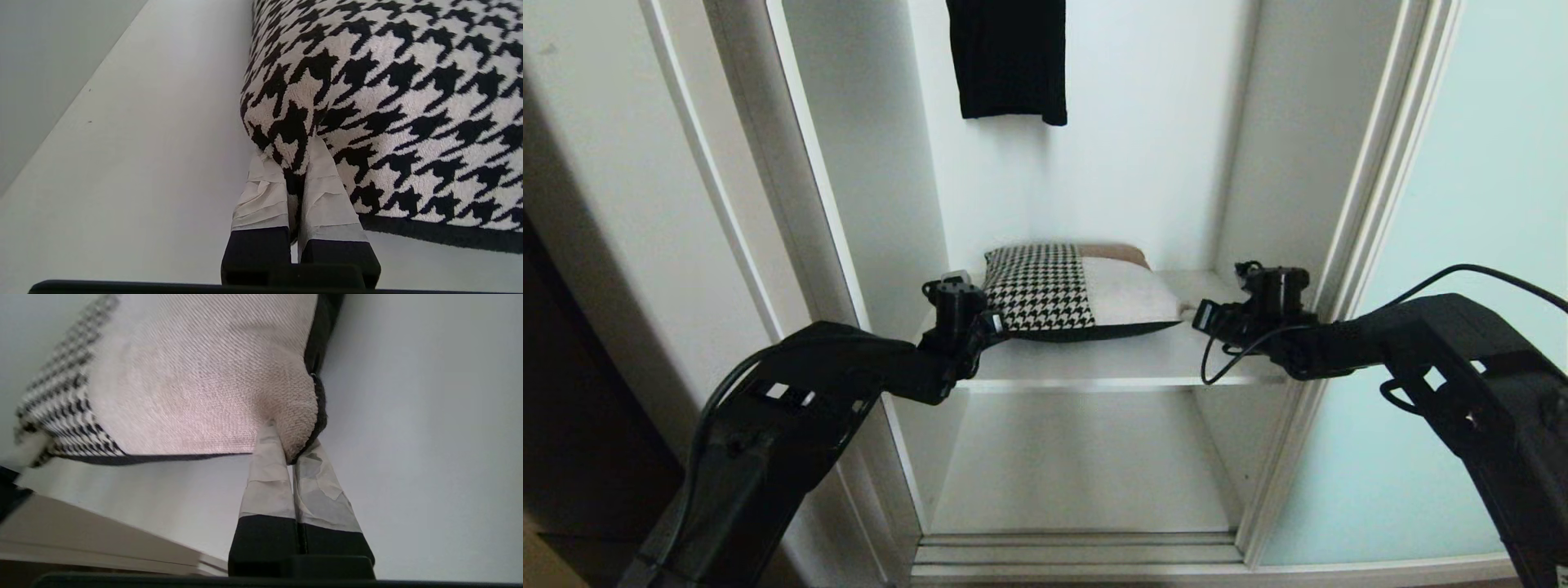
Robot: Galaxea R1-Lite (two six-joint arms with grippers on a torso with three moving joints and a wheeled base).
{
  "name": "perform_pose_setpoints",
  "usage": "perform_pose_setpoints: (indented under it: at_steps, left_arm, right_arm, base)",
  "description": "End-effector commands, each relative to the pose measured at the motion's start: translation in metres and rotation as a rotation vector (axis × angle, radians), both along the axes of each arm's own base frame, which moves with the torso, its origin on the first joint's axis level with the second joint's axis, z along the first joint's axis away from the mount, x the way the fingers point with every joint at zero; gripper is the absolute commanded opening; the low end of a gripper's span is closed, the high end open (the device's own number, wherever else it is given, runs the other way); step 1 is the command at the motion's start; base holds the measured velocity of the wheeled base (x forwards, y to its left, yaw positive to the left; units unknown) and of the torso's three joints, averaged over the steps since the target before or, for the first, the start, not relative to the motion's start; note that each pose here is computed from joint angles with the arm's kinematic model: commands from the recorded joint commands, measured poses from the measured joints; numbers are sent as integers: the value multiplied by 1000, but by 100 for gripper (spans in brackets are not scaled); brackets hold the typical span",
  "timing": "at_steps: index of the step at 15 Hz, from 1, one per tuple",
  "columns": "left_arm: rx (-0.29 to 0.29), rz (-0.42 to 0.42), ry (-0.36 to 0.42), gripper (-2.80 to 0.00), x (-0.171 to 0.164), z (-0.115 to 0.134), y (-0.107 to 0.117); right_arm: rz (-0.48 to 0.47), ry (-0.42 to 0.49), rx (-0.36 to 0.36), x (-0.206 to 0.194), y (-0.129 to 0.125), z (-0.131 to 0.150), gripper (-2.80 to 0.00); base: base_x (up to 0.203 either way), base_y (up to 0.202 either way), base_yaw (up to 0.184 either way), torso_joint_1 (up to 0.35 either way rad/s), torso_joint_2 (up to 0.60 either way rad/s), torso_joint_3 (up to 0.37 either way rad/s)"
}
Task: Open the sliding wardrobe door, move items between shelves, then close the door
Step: Place the pillow on the higher shelf
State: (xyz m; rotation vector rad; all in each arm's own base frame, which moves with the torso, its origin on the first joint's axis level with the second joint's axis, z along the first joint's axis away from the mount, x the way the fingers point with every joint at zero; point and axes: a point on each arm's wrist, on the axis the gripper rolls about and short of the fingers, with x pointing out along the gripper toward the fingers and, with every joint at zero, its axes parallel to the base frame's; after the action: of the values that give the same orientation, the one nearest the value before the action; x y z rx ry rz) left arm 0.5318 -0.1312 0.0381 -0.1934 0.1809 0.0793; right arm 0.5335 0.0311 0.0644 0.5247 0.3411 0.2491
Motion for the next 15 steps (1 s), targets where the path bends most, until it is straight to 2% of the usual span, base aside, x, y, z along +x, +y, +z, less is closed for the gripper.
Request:
perform_pose_setpoints:
  at_steps: [1, 2, 6, 10, 11, 15]
  left_arm:
    - [14, 2, 45, -280, 3, -24, 2]
    - [19, -3, 68, -280, 3, -26, 2]
    - [20, -14, 78, -280, 3, -31, 2]
    - [18, -4, 64, -280, 3, -27, 4]
    - [18, -3, 63, 0, 4, -27, 4]
    - [-34, 5, -11, 0, -3, 4, 8]
  right_arm:
    - [-1, 32, -37, 3, 7, -23, -280]
    - [-10, 36, -60, 4, 8, -32, -280]
    - [-81, 7, -163, 13, 14, -48, -280]
    - [-82, -3, -159, 12, 15, -44, -280]
    - [-82, -5, -157, 12, 15, -43, -280]
    - [-72, -14, -140, 2, 16, -27, -280]
  base:
    - [0, 0, 0, 0, 0, 0]
    - [0, 0, 0, 0, 0, 0]
    - [0, 0, 0, 0, 0, 0]
    - [0, 0, 0, 0, 0, 0]
    - [0, 0, 0, 0, 0, 0]
    - [0, 0, 0, 0, 0, 0]
